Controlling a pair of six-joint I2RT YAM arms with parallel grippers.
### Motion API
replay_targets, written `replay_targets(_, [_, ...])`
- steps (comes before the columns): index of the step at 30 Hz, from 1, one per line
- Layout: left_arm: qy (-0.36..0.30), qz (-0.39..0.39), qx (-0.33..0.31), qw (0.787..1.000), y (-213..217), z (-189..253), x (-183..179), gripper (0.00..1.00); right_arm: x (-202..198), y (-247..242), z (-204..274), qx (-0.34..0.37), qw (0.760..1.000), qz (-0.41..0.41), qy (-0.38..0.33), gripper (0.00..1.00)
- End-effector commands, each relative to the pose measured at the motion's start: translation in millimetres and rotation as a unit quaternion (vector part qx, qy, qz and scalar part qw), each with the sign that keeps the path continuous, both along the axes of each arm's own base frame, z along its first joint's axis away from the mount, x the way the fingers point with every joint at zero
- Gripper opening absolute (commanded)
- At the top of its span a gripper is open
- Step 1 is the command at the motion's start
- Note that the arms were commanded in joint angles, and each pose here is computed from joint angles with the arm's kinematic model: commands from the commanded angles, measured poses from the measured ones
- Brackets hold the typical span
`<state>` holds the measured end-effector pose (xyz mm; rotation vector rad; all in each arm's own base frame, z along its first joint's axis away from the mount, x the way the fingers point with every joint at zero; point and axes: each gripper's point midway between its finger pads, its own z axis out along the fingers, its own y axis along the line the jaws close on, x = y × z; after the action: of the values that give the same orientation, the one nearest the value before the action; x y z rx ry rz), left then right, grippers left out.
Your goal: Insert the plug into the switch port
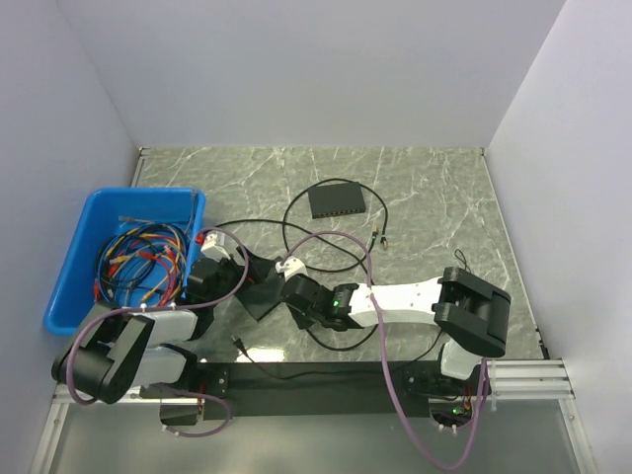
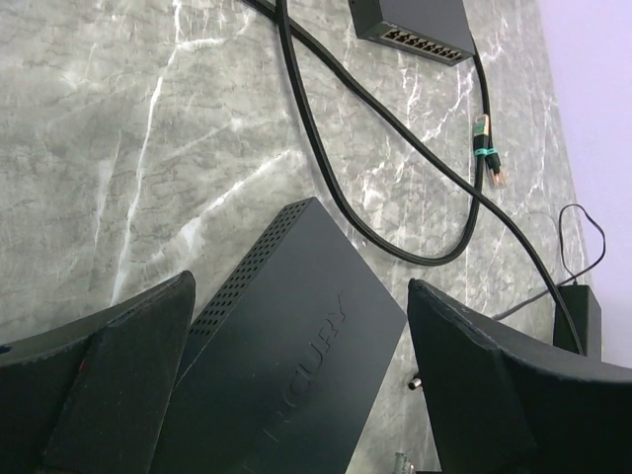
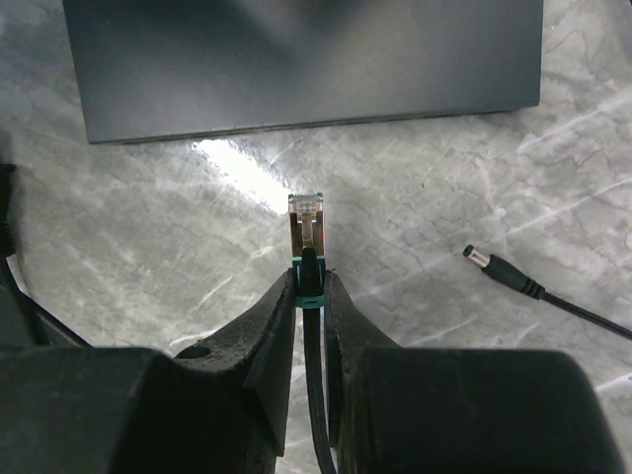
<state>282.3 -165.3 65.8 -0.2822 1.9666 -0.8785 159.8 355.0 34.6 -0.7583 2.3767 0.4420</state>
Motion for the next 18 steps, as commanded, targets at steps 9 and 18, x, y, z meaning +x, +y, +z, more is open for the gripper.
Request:
replay_targets(9, [-0.021,0.007,-0.016,1.0,-1,3,7,0.93,8,11,16,0.014,1.0,-0.003,-0.025,0.0])
replay_targets(18, [-0.014,0.006,-0.015,1.0,1,-6,-3,0.93,7,13,0,-0.018,1.0,-0.001,-0.013,0.0])
